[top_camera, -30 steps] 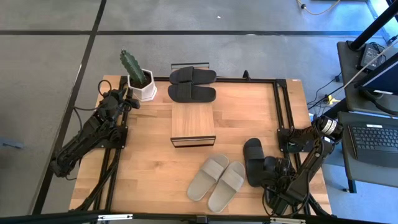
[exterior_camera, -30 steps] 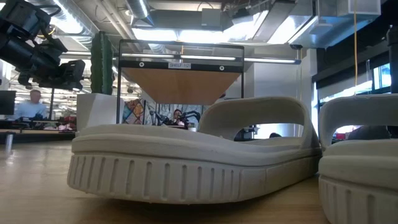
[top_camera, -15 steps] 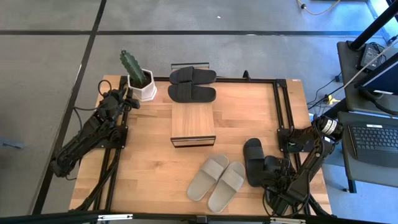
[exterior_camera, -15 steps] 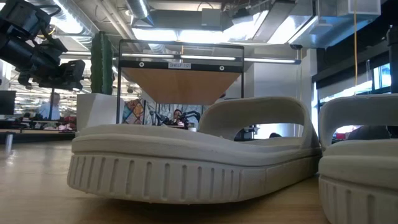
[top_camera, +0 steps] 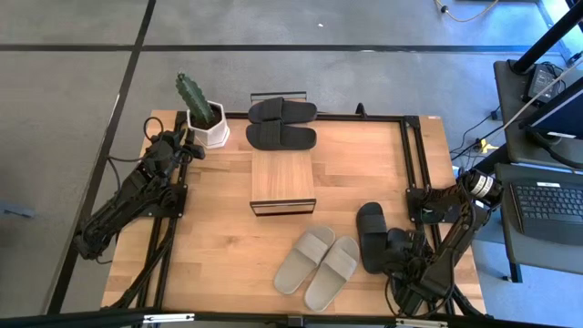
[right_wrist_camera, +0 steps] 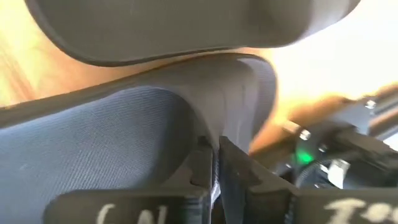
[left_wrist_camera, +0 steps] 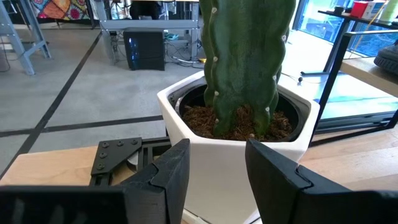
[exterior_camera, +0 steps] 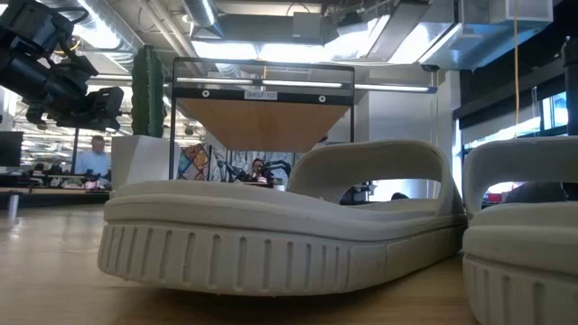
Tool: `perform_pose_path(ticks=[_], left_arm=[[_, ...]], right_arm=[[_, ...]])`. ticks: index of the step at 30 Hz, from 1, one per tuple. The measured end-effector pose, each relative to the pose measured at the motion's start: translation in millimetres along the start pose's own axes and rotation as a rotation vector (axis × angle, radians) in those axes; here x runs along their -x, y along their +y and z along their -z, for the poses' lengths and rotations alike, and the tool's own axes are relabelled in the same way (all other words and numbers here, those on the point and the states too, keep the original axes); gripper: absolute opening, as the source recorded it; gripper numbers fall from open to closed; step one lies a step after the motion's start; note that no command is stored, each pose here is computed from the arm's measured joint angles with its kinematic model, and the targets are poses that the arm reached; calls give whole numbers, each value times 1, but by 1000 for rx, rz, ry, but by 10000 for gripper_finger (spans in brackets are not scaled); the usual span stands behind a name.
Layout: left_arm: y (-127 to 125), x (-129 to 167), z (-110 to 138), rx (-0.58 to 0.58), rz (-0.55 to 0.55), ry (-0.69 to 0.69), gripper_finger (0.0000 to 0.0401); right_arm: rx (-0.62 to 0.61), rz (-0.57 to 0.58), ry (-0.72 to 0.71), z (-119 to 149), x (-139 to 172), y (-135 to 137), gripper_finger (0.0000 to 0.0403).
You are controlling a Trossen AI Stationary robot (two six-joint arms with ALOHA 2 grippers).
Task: Pick and place slides into the shelf
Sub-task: Put the right black slide on the shelf
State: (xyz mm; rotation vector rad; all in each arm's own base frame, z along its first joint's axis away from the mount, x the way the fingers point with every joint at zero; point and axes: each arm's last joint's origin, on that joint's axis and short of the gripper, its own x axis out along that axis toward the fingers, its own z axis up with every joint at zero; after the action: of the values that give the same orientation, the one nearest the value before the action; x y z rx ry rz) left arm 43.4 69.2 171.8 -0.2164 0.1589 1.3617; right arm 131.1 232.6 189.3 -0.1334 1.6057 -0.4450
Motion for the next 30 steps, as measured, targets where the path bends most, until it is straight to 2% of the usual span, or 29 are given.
perform_pose_path(ticks=[10, 13, 17, 22, 28, 30], left_arm=[[0, 0, 0, 0, 0, 0, 147], [0, 0, 0, 1, 1, 0, 147], [0, 0, 0, 1, 0, 0, 147], [0, 0, 0, 1, 1, 1, 147], [0, 0, 0, 1, 0, 0, 147], [0, 0, 0, 1, 0, 0, 147]], right_arm=[[-24, 12, 18, -12, 51, -12, 12], [19, -32, 5, -18, 61, -12, 12], [29, -18, -61, -30, 64, -17, 12], [127, 58, -186, -48, 63, -25, 12], [303, 275, -402, -74, 64, -39, 12], [339, 296, -418, -81, 68, -43, 12]])
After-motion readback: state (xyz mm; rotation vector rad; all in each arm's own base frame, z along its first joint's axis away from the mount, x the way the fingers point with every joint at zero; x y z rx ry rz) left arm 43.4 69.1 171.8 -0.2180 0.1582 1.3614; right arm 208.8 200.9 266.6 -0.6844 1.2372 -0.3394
